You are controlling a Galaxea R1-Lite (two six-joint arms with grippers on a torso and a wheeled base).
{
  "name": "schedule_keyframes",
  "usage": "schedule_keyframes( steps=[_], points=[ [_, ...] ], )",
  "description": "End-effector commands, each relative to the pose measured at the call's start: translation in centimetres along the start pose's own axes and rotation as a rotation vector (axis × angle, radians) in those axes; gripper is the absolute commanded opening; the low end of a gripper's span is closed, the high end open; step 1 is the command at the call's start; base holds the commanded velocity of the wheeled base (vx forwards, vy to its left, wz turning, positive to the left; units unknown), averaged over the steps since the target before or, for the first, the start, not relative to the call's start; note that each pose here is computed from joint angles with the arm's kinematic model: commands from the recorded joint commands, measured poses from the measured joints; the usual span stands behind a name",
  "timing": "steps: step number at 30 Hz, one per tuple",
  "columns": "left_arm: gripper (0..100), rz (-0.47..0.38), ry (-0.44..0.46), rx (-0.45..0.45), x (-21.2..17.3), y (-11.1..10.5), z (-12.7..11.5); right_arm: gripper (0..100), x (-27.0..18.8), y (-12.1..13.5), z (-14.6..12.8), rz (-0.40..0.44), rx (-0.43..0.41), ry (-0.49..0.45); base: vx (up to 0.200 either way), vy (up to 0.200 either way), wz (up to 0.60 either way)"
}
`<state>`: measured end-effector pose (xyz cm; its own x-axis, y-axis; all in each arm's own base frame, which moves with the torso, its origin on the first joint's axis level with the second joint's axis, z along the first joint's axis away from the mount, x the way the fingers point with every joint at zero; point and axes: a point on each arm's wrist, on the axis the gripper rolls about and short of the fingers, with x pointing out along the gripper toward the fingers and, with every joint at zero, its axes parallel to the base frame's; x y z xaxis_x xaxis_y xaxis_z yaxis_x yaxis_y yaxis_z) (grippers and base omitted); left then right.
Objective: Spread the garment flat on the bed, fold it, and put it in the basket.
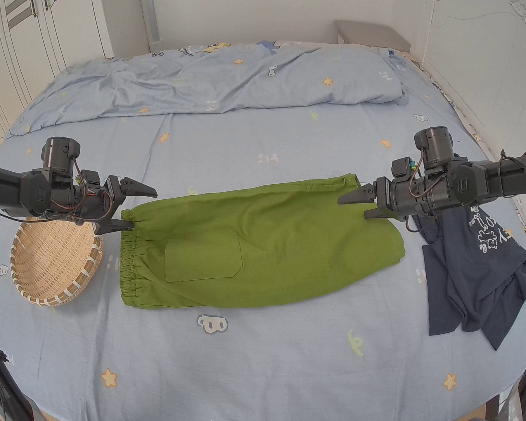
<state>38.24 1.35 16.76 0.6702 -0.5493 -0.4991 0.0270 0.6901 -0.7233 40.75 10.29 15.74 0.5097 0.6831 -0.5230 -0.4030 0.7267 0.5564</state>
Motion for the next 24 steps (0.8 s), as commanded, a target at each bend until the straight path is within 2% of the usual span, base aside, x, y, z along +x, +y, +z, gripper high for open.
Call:
schedule_keyframes(
  steps=[1, 6, 11, 22, 24],
  points=[
    [100, 0.08, -0.06, -0.034, 2.0, 1.6, 0.3, 100, -1.2, 0.8, -2.1, 0.011, -0.01, 0.001, 0.0, 0.0, 0.0],
    [100, 0.076, -0.1, -0.041, 1.9, 1.4, 0.5, 100, -1.1, 0.4, -3.6, 0.017, -0.004, -0.009, 0.0, 0.0, 0.0],
    [100, 0.08, -0.092, -0.046, 1.9, 1.6, 0.2, 100, -1.1, -0.4, -4.5, 0.011, 0.004, -0.022, 0.0, 0.0, 0.0],
    [100, 0.065, -0.098, -0.011, -0.6, -0.2, -1.2, 100, -1.8, -2.0, -3.7, -0.004, 0.026, -0.098, 0.0, 0.0, 0.0],
    [100, 0.073, -0.077, -0.011, -1.4, -0.3, -2.6, 100, -2.2, -2.1, -3.6, -0.009, 0.028, -0.107, 0.0, 0.0, 0.0]
  ],
)
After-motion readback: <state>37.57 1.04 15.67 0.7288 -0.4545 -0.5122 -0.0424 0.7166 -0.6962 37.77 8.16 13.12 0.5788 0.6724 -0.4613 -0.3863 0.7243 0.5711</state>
